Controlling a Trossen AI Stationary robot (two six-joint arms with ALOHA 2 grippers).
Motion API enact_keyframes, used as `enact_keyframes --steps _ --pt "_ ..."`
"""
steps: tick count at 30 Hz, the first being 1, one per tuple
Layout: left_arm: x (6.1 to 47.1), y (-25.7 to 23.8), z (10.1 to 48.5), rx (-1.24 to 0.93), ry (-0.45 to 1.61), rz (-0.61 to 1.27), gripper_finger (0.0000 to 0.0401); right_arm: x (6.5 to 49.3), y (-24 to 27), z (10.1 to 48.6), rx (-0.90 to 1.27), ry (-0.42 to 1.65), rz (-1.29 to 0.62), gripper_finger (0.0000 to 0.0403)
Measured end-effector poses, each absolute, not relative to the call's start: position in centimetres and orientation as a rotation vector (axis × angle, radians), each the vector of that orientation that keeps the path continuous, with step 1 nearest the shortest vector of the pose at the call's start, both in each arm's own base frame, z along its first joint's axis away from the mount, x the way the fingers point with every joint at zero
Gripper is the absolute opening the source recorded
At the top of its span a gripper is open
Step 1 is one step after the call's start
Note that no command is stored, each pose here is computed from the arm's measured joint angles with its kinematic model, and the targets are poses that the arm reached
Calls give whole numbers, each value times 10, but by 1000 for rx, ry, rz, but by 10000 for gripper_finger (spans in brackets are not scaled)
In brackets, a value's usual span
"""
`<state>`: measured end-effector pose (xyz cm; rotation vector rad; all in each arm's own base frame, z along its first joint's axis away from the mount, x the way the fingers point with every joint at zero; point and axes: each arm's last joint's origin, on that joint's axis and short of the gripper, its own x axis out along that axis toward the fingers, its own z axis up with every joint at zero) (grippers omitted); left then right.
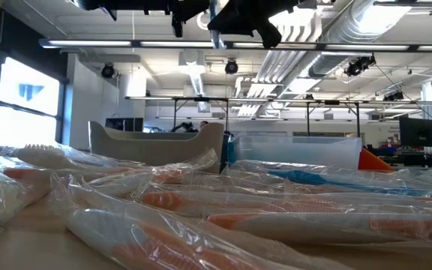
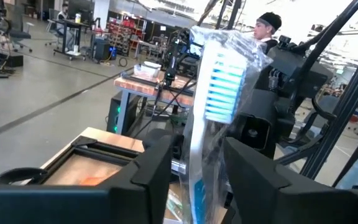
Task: Pick & Place Toothbrushes
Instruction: Put the blue toothbrush into the dark blue bin
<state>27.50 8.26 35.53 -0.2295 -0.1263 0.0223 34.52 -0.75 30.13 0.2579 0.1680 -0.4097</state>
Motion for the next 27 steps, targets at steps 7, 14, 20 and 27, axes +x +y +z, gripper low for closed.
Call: enact_keyframes --steps 7,14,20,27 --pt "275 83 355 -230 -126 23 57 345 -8 301 257 168 -410 19" --pt "275 83 355 -230 -126 23 11 345 -8 301 257 168 -410 19" --pt "275 83 355 -231 -124 22 15 346 -6 301 259 177 -367 22" --pt "275 82 353 -240 -103 20 8 346 -5 301 300 177 -318 83"
